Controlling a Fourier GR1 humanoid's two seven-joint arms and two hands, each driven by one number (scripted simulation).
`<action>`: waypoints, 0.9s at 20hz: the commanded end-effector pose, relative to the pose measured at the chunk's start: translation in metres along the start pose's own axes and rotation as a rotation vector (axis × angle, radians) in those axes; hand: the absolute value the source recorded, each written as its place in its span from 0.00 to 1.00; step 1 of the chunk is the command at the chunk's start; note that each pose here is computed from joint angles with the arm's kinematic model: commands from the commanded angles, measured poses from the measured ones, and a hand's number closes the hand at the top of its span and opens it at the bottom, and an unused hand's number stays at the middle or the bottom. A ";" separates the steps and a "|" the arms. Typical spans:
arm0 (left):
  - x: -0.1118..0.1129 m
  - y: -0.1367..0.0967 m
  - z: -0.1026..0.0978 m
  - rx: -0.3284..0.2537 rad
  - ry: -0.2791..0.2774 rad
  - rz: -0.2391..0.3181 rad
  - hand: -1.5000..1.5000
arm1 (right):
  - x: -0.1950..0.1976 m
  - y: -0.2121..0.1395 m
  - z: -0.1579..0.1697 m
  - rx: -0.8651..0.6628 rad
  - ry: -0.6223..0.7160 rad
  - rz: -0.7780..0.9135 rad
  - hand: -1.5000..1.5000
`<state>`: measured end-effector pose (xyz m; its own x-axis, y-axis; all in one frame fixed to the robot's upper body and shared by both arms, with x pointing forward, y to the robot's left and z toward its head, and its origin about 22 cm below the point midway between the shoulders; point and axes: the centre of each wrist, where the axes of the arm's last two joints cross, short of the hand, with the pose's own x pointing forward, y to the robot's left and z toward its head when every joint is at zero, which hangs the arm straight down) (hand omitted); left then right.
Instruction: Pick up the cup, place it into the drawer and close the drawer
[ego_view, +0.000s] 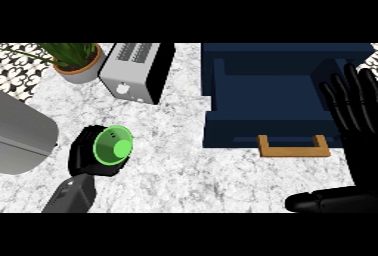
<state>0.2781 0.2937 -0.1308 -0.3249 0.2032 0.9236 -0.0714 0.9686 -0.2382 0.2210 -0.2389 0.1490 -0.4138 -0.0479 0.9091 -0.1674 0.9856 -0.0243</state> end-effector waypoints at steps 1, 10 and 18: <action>-0.002 -0.017 0.002 -0.046 -0.149 0.082 1.00 | -0.005 -0.006 0.001 0.002 0.010 0.000 0.00; 0.056 -0.067 -0.046 -0.253 -0.153 0.107 1.00 | 0.002 0.007 0.001 -0.011 0.015 -0.009 0.00; 0.121 -0.154 -0.077 -0.287 -0.170 0.162 1.00 | -0.010 -0.010 0.006 -0.019 0.011 0.005 0.00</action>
<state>0.3204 0.2167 0.0041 -0.4626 0.3149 0.8287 0.2171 0.9466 -0.2386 0.2188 -0.2445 0.1374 -0.3972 -0.0364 0.9170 -0.1548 0.9876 -0.0278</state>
